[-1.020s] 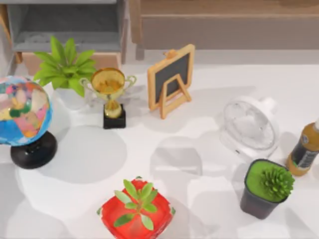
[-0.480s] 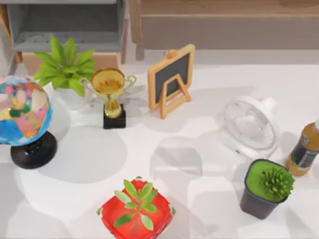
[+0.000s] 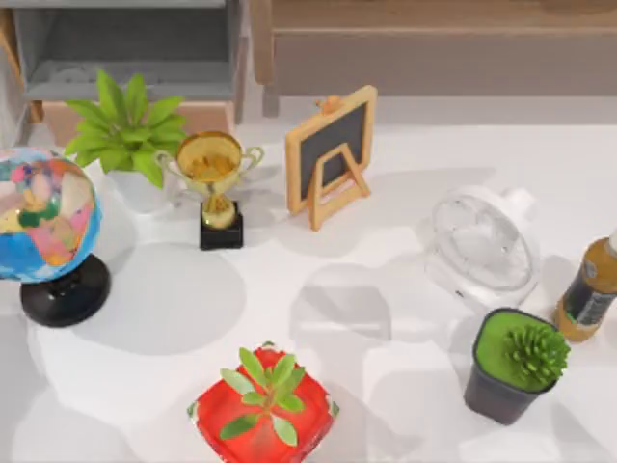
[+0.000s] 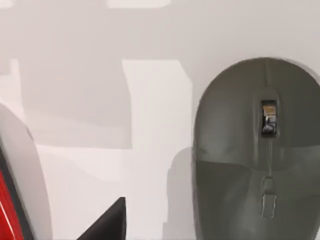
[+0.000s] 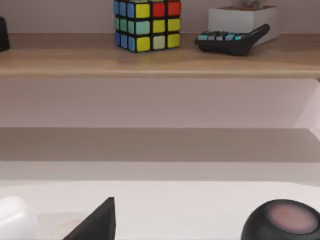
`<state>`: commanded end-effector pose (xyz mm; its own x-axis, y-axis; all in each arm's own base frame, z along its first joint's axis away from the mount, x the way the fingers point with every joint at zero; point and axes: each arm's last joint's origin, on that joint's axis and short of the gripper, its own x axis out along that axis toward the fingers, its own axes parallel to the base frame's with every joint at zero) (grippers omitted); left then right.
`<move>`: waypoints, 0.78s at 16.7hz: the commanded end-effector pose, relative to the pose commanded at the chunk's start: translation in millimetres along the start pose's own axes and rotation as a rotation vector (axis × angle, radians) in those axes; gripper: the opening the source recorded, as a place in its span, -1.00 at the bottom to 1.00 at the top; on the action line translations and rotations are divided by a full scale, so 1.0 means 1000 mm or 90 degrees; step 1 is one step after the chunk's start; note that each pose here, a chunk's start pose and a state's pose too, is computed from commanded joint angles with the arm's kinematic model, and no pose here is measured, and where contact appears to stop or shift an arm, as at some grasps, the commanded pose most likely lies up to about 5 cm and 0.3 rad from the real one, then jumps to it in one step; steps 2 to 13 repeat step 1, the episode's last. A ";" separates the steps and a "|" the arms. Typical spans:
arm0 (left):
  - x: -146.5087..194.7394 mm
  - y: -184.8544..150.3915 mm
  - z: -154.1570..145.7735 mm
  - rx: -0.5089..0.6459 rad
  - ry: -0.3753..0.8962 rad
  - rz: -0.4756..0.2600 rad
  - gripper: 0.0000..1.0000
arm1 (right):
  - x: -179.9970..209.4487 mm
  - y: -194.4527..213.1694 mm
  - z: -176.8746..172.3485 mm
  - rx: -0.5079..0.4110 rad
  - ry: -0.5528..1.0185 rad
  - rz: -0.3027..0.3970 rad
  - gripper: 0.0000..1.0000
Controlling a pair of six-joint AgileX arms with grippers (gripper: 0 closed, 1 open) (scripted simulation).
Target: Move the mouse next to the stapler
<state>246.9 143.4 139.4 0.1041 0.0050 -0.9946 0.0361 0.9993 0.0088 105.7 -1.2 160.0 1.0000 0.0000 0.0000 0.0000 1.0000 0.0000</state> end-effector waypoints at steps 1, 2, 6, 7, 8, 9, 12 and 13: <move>0.000 0.000 0.000 0.000 0.000 0.000 1.00 | 0.000 0.000 0.000 0.000 0.000 0.000 1.00; 0.000 0.000 0.000 0.000 0.000 0.000 1.00 | 0.000 0.000 0.000 0.000 0.000 0.000 1.00; 0.000 0.000 0.000 0.000 0.000 0.000 1.00 | 0.000 0.000 0.000 0.000 0.000 0.000 1.00; 0.000 0.000 0.000 0.000 0.000 0.000 1.00 | 0.000 0.000 0.000 0.000 0.000 0.000 1.00; 0.000 0.000 0.000 0.000 0.000 0.000 1.00 | 0.000 0.000 0.000 0.000 0.000 0.000 1.00; 0.000 0.000 0.000 0.000 0.000 0.000 1.00 | 0.000 0.000 0.000 0.000 0.000 0.000 1.00; 0.000 0.000 0.000 0.000 0.000 0.000 1.00 | 0.000 0.000 0.000 0.000 0.000 0.000 1.00; 0.000 0.000 0.000 0.000 0.000 0.000 1.00 | 0.000 0.000 0.000 0.000 0.000 0.000 1.00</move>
